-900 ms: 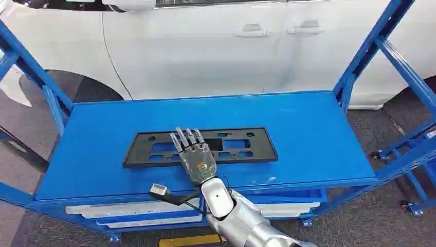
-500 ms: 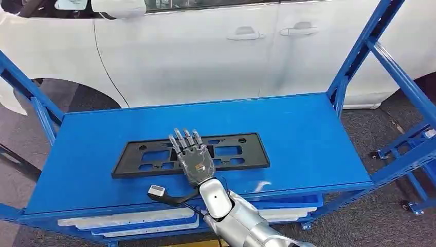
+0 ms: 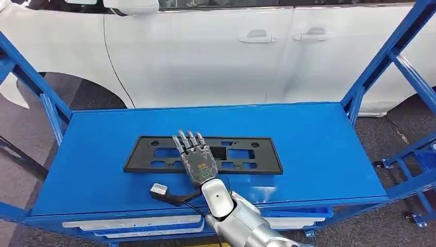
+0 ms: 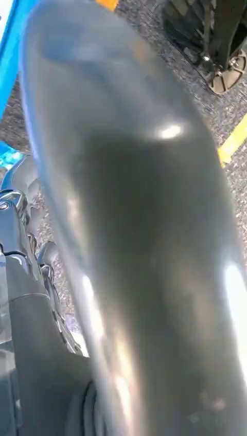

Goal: Take the parts from the cabinet and place them on the table.

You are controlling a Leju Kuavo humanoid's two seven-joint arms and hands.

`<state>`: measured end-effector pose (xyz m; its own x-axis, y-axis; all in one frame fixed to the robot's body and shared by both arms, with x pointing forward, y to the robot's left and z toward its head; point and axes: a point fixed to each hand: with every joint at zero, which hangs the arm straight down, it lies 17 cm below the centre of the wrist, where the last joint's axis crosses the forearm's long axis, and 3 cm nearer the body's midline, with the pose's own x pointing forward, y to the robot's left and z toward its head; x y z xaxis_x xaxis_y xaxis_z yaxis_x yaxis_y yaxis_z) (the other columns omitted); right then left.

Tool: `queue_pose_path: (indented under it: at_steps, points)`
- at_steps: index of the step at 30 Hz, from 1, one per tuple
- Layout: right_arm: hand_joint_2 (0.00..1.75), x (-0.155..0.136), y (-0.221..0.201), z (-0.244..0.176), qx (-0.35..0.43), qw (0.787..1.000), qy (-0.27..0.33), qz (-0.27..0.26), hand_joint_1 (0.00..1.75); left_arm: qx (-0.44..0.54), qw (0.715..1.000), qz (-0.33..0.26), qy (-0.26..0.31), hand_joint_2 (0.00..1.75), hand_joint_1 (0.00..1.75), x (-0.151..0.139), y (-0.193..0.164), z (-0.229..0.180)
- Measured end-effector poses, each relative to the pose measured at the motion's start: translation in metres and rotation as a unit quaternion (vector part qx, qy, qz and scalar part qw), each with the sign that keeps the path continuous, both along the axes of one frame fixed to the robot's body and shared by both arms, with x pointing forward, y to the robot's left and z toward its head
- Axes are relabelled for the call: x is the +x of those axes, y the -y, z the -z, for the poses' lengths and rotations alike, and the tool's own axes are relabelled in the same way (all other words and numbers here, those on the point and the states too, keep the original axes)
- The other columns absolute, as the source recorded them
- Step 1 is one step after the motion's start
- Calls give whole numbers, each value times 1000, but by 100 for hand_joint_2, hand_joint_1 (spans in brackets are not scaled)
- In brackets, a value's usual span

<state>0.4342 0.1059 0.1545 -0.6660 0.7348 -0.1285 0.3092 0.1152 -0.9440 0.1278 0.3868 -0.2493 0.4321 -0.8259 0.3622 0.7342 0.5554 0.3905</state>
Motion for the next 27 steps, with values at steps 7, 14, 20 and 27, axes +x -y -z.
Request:
queue_pose_path:
  at_steps: [7, 14, 20, 27]
  points:
    - [175, 1, -1, 1, 0, 1000, -6, 4, 175, -2, 1000, 1, 1, 0, 0, 1, 2, 0]
    - [175, 3, 1, 1, 0, 1000, -7, 10, 175, -5, 1000, 12, -3, 0, 0, -5, 4, 1]
    - [175, 4, 1, -5, -4, 1000, 6, 10, 175, -8, 1000, 13, -1, 0, 0, -3, 5, 0]
    - [175, 7, 7, -3, -1, 1000, 5, 20, 175, -26, 999, 21, 11, 175, 0, 1, 12, -3]
